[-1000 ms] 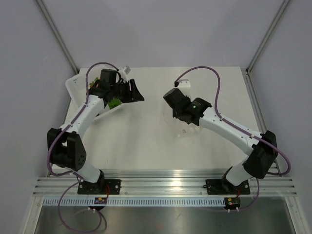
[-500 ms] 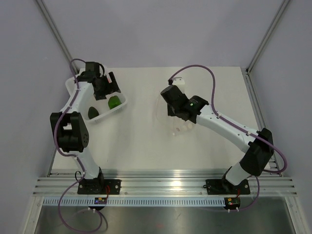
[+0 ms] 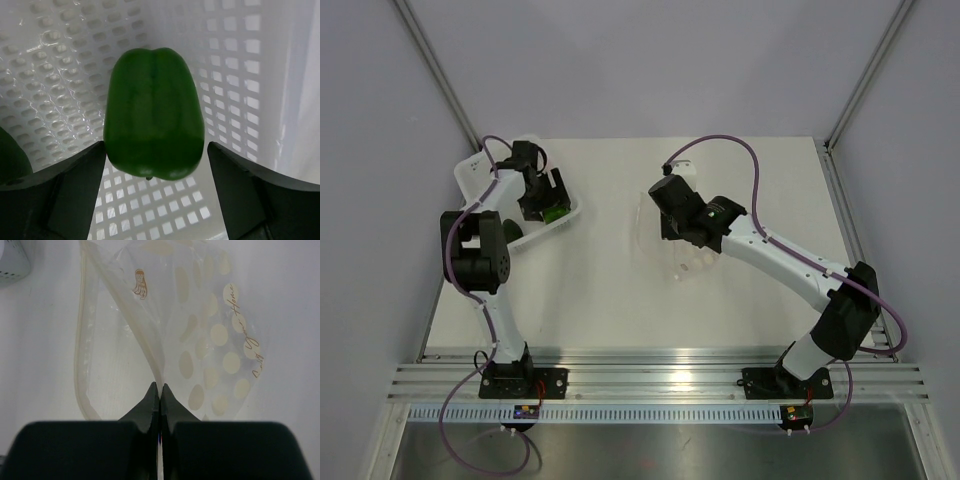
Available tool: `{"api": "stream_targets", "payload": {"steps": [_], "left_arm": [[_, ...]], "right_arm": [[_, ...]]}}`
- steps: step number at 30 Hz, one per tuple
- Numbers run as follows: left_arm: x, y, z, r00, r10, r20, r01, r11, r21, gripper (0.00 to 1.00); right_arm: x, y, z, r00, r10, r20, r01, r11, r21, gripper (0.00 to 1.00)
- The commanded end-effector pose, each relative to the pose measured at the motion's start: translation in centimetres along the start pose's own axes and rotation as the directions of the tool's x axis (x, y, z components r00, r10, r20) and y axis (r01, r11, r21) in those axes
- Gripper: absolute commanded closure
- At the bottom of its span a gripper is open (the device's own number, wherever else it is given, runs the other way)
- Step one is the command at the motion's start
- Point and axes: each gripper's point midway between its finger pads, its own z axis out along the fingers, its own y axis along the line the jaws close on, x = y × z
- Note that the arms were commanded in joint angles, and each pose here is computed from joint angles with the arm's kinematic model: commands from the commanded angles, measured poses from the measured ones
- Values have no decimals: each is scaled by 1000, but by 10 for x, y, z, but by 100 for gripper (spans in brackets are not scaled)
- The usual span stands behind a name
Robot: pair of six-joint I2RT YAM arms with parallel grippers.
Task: Place the food in the zip-top bag and seal the zipper
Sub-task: Pick up the fake vegetable from the bin.
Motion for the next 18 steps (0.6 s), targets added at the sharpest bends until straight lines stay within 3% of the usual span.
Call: {"api": "stream_targets", "payload": {"steps": [1, 5, 9, 10, 18], "left_arm": [[-12, 2, 11, 999, -4, 40, 4, 1000, -17, 16], [-16, 7, 17, 998, -13, 58, 16, 999, -42, 24], [-18, 7, 3, 995, -16, 103, 20, 999, -41, 50], [-20, 7, -2, 993, -16, 117, 21, 999, -40, 61], [-27, -22, -99, 961, 37, 275, -61, 995, 79, 68]], "right_arm": [[-16, 12, -8, 998, 39, 43, -37, 998, -47, 100], [-13, 11, -10, 998, 54, 42, -52, 997, -49, 100], [-10, 9, -10, 998, 58, 35, -56, 997, -44, 100], [-11, 9, -11, 997, 60, 38, -58, 997, -46, 100], [-13, 35, 6, 998, 58, 12, -57, 992, -114, 100]]}}
